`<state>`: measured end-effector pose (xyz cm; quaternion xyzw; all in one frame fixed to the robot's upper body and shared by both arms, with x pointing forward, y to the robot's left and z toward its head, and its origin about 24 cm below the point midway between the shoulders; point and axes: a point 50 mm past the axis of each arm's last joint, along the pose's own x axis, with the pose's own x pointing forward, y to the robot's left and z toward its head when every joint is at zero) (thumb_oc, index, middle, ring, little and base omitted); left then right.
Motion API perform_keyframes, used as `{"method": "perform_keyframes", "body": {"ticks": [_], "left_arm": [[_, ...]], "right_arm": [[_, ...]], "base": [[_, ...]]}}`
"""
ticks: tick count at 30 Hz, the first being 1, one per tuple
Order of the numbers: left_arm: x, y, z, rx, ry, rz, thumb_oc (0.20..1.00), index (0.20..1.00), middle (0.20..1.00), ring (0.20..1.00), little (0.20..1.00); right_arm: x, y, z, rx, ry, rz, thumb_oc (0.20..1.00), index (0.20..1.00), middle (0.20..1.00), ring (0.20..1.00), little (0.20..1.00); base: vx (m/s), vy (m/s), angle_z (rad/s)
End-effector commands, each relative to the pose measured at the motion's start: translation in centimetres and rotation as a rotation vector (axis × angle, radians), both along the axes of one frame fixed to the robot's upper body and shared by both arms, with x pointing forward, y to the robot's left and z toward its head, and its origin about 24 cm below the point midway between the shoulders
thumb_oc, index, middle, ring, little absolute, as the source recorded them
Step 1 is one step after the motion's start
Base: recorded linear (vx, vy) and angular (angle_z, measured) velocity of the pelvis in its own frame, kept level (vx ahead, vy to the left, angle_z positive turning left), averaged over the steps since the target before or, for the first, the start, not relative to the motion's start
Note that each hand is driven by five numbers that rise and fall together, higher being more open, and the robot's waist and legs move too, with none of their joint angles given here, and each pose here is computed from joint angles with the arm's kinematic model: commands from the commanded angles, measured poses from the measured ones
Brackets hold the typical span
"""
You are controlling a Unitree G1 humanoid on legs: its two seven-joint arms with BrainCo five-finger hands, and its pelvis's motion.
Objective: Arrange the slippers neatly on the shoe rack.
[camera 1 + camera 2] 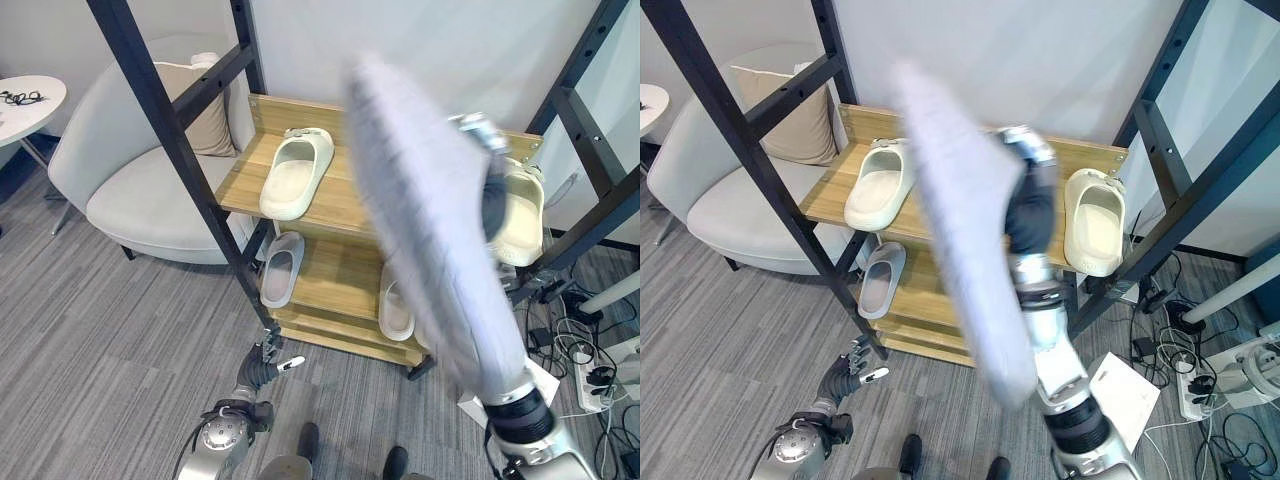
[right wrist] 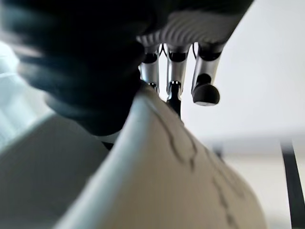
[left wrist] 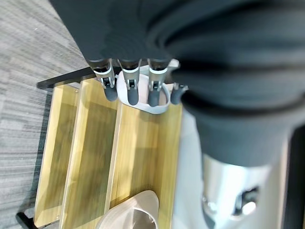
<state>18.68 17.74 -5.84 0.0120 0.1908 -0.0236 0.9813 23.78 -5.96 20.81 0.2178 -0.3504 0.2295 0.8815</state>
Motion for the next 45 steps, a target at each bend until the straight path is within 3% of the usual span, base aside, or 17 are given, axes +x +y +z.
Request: {"method": "perform_keyframes", "body": {"ticks": [1,2,6,7,11,12,16,19,27,31,45], "left_arm": [[1.7,0.5,1.2,0.035,-0.082,-0.020,1.000,1.000,1.000,1.000,1.000],[1.7,0.6,0.9,0.023,-0.074,0.005,1.000,1.000,1.000,1.000,1.000],[2.0,0.9,0.8,0.016,-0.078,0.045,1.000,1.000,1.000,1.000,1.000],[2.6,1.2,1.3,0.017,-0.110,0.077,1.000,1.000,1.000,1.000,1.000],[3.6,1.1,2.4,0.013,-0.173,0.099,1.000,1.000,1.000,1.000,1.000],[4.6,0.6,3.5,0.001,-0.232,0.095,1.000,1.000,1.000,1.000,1.000],[7.8,-2.2,7.9,-0.025,-0.424,-0.070,1.000,1.000,1.000,1.000,1.000],[8.2,-3.3,9.0,-0.044,-0.468,-0.142,1.000,1.000,1.000,1.000,1.000],[8.4,-5.6,11.0,-0.084,-0.539,-0.268,1.000,1.000,1.000,1.000,1.000],[8.5,-6.5,11.9,-0.094,-0.572,-0.312,1.000,1.000,1.000,1.000,1.000],[8.5,-7.1,12.5,-0.115,-0.592,-0.335,1.000,1.000,1.000,1.000,1.000]], "right_arm": [[0.1,0.7,1.3,-0.012,-0.063,0.193,0.200,0.200,0.200,0.200,0.200],[-0.1,2.4,-0.3,-0.089,-0.014,0.274,0.200,0.200,0.200,0.200,0.200],[0.3,3.6,-2.9,-0.207,0.057,0.277,0.200,0.200,0.200,0.200,0.200],[1.1,3.5,-5.8,-0.422,0.081,0.143,0.200,0.200,0.200,0.200,0.200],[3.7,1.4,-8.7,-0.844,-0.033,-0.301,0.200,0.200,0.200,0.200,0.200],[5.8,0.0,-8.5,-1.029,-0.160,-0.584,0.200,0.200,0.200,0.200,0.200],[12.1,-3.3,-4.4,-1.307,-0.356,-1.091,0.200,0.200,0.200,0.200,0.200],[14.2,-5.7,-1.5,-1.356,-0.353,-1.257,0.200,0.200,0.200,0.200,0.200],[16.3,-10.2,1.5,-1.452,-0.295,-1.487,0.200,0.200,0.200,0.200,0.200],[16.9,-12.8,3.1,-1.409,-0.192,-1.584,0.200,0.200,0.200,0.200,0.200],[16.4,-15.8,6.5,-1.220,-0.118,-1.714,0.200,0.200,0.200,0.200,0.200]], "base": [[-0.05,-0.038,0.10],[-0.03,-0.025,0.12],[-0.02,-0.013,0.28],[-0.02,-0.015,0.29],[-0.09,-0.030,0.28],[-0.30,-0.016,0.14],[-0.27,0.023,0.23],[-0.02,0.044,0.10],[0.03,0.033,0.14],[0.05,0.036,0.10],[0.07,-0.005,0.21]]}}
